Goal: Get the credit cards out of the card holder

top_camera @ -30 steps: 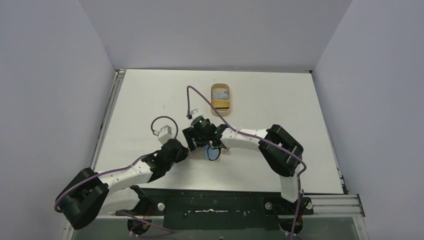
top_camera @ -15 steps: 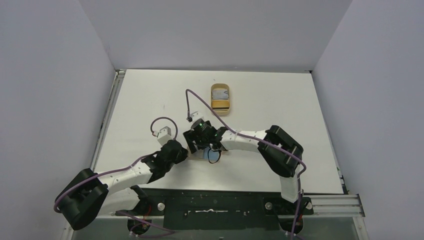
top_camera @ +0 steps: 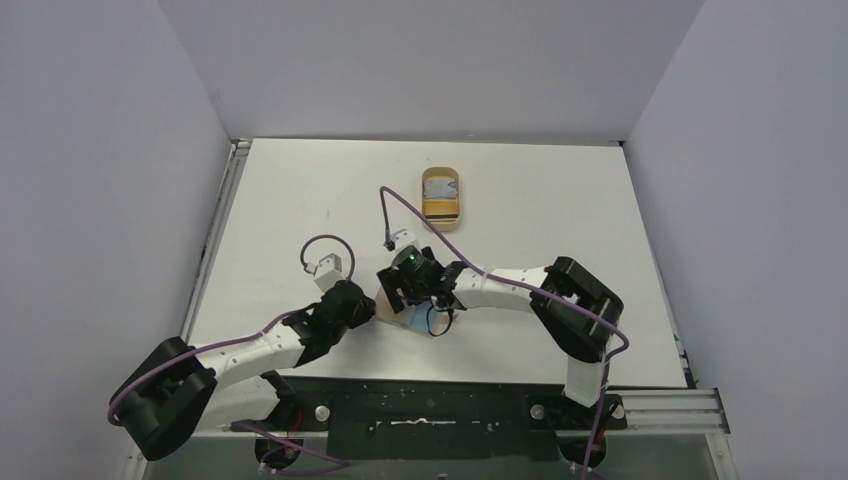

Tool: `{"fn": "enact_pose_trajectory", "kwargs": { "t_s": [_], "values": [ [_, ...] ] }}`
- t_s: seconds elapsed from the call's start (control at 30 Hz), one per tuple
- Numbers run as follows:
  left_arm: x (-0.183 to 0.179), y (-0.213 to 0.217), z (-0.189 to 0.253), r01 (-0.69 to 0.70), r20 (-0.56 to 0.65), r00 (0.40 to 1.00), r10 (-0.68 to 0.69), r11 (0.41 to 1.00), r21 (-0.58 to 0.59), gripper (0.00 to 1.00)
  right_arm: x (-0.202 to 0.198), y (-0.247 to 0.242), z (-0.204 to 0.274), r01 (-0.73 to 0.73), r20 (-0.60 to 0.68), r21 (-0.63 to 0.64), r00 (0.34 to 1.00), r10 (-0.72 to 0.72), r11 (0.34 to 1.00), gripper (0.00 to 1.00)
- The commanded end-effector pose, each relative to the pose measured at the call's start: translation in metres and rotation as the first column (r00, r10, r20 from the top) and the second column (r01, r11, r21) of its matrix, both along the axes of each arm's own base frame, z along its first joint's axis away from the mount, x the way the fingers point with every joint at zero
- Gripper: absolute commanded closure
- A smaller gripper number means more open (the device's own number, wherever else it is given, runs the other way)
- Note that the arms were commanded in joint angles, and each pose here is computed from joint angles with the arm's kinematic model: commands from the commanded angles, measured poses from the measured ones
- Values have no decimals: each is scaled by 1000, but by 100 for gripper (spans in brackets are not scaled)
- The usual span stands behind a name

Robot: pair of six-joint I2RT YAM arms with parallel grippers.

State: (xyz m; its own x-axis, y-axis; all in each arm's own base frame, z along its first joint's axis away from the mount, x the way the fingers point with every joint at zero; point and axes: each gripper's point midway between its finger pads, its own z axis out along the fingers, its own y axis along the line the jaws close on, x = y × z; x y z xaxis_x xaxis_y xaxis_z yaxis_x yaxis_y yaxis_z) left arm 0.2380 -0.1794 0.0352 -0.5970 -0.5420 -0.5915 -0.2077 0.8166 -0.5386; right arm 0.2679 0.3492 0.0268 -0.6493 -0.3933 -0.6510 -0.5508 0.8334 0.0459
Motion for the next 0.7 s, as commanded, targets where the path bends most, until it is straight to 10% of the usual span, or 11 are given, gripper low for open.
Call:
{"fn": "enact_pose_trajectory", "kwargs": {
  "t_s": [0.0,0.67],
  "values": [
    [14,-1,19,-42,77,996,45,998,-37,100,-1,-18,13,12,44,-51,999,-10,999,20],
    [15,3,14,-65,71,995,66,998,-25,100,-8,-63,69,61,109,-86,993,-51,994,19]
  ]
}}
